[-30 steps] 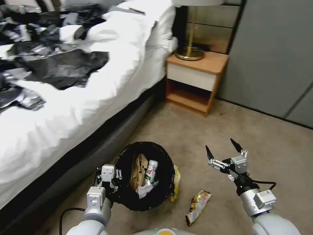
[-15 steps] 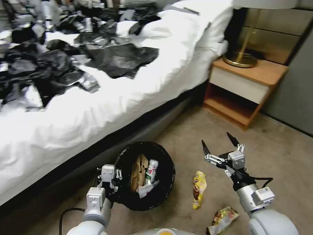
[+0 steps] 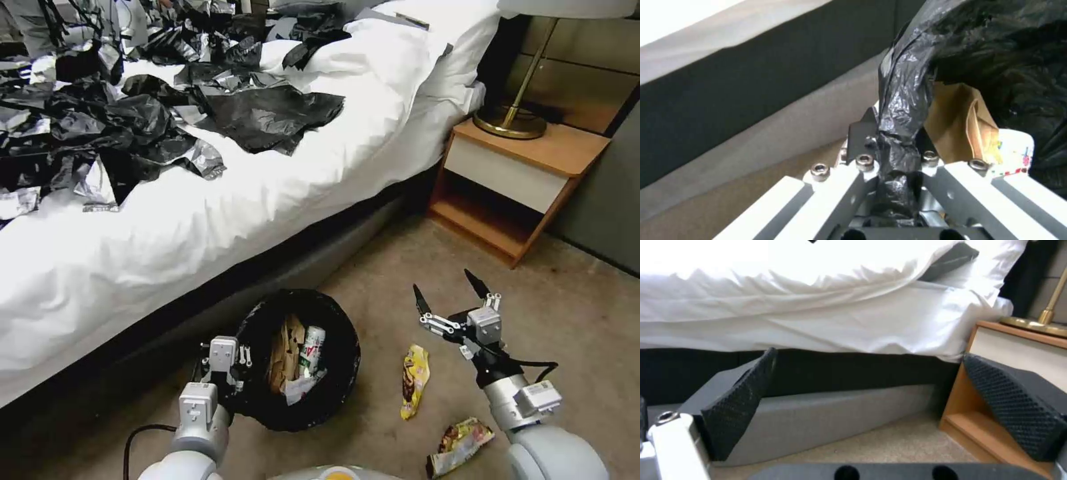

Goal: Pick up the trash bin, then pick up the garbage from the floor and place it into the trash bin.

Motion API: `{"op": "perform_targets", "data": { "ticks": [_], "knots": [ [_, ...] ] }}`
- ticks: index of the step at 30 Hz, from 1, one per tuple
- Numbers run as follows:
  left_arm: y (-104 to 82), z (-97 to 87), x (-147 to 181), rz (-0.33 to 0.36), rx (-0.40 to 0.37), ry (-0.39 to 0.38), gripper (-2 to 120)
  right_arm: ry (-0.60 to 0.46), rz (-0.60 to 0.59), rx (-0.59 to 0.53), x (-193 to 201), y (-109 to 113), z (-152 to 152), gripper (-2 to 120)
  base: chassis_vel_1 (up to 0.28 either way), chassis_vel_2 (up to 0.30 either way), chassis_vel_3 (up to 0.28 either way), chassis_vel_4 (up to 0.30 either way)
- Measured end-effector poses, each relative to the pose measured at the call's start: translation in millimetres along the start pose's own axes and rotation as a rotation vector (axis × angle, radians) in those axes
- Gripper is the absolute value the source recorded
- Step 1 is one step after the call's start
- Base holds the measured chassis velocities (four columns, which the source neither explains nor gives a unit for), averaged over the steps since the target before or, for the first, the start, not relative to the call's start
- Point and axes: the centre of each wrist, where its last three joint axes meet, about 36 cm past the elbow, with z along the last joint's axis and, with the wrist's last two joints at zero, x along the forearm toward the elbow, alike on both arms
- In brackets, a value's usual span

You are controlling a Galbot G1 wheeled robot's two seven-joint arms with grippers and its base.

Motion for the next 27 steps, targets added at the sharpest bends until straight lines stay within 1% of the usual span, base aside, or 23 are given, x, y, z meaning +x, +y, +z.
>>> {"op": "perform_targets", "data": {
  "ticks": [4, 20, 23, 27],
  "knots": [
    [0.3, -0.5, -0.8, -0.001, 0.0, -0.003, 1, -0.006, -0.004, -0.002, -0.2, 0.7, -0.4, 100, 0.063, -0.061, -0.075, 0.089],
    [0.3, -0.3, -3.7, -0.003, 0.003, -0.004, 1, -0.018, 0.003, 0.002, -7.2, -1.8, 3.4, 100, 0.012, -0.009, -0.012, 0.01],
    [0.3, -0.3, -4.0, -0.003, 0.004, -0.004, 1, -0.012, 0.007, 0.011, -11.0, -4.4, 6.1, 100, 0.0, 0.0, 0.0, 0.0],
    [0.3, -0.4, -4.6, -0.003, 0.004, -0.005, 1, 0.027, 0.014, 0.022, -14.7, -7.2, 8.5, 100, 0.0, 0.0, 0.0, 0.0]
  ]
}}
